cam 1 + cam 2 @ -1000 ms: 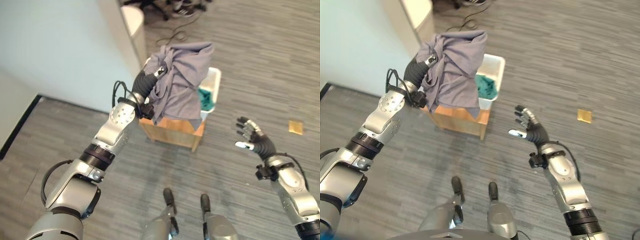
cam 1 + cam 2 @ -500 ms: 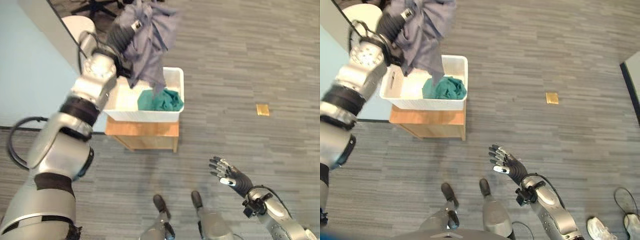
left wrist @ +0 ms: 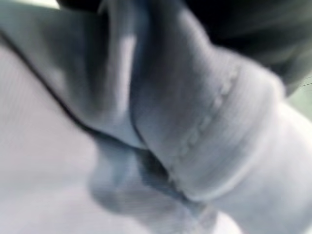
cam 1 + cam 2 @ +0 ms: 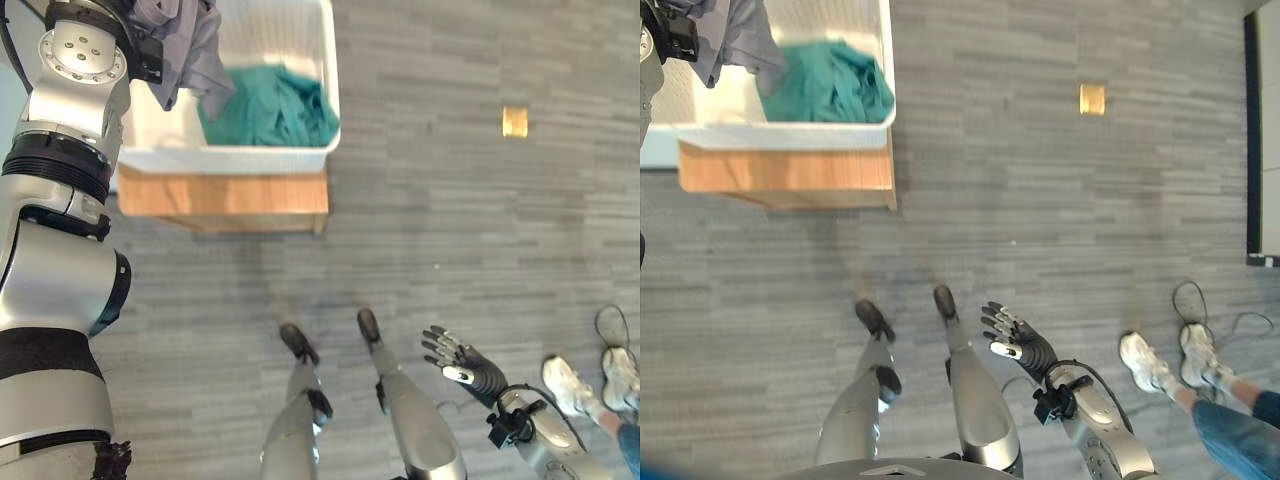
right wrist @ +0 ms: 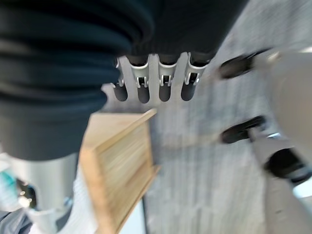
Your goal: Pick up bed clothes into laundry basket.
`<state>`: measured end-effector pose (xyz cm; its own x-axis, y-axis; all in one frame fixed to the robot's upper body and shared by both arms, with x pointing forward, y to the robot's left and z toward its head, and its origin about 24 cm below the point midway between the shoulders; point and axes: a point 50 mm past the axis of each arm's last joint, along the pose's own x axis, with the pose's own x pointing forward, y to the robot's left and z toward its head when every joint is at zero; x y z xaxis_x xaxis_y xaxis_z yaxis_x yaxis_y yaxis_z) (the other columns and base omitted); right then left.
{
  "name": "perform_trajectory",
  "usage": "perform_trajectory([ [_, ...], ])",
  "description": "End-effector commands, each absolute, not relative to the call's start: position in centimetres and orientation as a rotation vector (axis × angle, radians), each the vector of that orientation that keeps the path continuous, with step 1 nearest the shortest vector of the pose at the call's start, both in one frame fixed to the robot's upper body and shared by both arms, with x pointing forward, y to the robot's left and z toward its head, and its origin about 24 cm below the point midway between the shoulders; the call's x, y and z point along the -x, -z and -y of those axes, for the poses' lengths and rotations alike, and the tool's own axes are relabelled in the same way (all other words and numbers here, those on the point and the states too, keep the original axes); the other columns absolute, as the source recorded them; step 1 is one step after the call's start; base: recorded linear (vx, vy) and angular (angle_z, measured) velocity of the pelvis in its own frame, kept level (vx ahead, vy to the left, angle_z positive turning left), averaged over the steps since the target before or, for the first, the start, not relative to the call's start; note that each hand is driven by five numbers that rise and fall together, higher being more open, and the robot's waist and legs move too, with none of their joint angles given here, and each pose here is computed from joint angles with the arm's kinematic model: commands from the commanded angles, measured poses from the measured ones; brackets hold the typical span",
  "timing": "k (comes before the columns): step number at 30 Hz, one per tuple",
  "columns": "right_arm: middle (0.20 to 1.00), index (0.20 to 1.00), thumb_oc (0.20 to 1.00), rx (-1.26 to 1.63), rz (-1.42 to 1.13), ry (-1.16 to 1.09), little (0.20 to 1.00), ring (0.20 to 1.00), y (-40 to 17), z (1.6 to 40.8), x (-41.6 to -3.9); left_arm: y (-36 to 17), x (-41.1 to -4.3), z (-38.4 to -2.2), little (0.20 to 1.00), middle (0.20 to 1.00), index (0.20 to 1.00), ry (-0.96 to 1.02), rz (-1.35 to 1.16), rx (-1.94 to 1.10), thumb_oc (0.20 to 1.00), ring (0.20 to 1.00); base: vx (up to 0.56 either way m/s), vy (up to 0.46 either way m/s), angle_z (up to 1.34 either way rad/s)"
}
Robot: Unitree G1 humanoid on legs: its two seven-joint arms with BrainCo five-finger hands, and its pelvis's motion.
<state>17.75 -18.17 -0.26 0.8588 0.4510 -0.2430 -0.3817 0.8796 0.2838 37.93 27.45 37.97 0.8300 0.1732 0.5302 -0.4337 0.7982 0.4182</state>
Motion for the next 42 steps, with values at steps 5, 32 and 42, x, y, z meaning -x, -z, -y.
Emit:
perform_trajectory([
  [5,1.0,1.0,1.0,-0.224,-0.189,-0.378,1.0,1.0,-1.0,18.9,-18.6,-40.6,-36.7,-28.5,1.0,1.0,1.0,-0.437,0.546,-0.675,1.0,1.0,-0.01,-0.025,0.12],
  [32,1.0,1.0,1.0,-0.011,-0.287,-0.343,1.0,1.0,0.2,21.5,-18.2,-32.4,-37.5,-24.3,1.0,1.0,1.0,-0.139,0.618,-0.581,1.0,1.0,0.04,-0.014,0.1],
  [42,1.0,1.0,1.0,0.07,-0.147,-0.168,1.0,1.0,-1.7,23.3,-20.5,-16.5,-25.5,-31.8,1.0,1.0,1.0,-0.329,0.506,-0.117,1.0,1.0,0.06,0.001,0.12],
])
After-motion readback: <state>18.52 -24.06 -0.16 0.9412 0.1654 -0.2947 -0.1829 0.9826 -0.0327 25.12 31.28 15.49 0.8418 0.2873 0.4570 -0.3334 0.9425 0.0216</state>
